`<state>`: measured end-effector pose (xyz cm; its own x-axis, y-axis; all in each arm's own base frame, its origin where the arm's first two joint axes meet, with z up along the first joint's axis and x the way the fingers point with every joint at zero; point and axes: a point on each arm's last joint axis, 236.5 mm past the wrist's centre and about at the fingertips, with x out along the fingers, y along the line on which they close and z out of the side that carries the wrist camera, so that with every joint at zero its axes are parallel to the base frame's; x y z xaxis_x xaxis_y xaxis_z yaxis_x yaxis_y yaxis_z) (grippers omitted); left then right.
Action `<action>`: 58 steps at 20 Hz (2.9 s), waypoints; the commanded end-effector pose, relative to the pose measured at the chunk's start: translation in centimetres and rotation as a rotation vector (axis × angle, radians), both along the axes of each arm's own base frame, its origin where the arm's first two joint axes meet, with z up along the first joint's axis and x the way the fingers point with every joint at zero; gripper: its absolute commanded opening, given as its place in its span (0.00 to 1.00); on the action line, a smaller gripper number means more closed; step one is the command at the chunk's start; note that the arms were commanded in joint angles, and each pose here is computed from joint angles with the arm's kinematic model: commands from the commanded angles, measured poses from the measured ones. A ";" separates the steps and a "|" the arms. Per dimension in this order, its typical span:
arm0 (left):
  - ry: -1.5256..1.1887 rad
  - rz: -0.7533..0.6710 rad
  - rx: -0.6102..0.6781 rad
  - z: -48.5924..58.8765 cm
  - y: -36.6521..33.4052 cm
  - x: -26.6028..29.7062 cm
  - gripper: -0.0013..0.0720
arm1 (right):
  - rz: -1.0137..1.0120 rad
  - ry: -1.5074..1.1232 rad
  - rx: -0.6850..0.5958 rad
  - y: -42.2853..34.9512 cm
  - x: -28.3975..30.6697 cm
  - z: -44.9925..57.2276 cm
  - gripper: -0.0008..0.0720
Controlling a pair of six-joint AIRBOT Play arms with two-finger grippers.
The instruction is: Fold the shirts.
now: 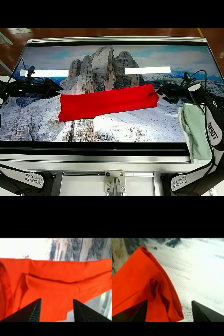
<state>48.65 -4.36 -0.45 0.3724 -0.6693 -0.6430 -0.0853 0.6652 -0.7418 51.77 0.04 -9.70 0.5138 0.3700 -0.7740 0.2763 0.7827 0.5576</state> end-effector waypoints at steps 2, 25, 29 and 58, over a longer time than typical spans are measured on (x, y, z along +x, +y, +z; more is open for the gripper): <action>0.010 -0.085 -0.017 0.8 -2.4 -1.1 0.64 | -0.029 0.052 0.156 3.6 0.2 -2.3 0.92; -0.075 -0.260 -0.126 0.8 -23.1 -1.8 0.07 | 0.244 -0.281 0.198 9.3 -4.5 21.0 0.09; -0.083 -0.270 -0.173 0.1 -31.4 -3.8 0.07 | 0.267 -0.407 0.188 11.0 -7.9 28.7 0.09; -0.621 -0.053 -0.165 26.2 -7.3 -2.8 0.07 | 0.383 -0.130 0.452 41.4 -9.8 10.4 0.10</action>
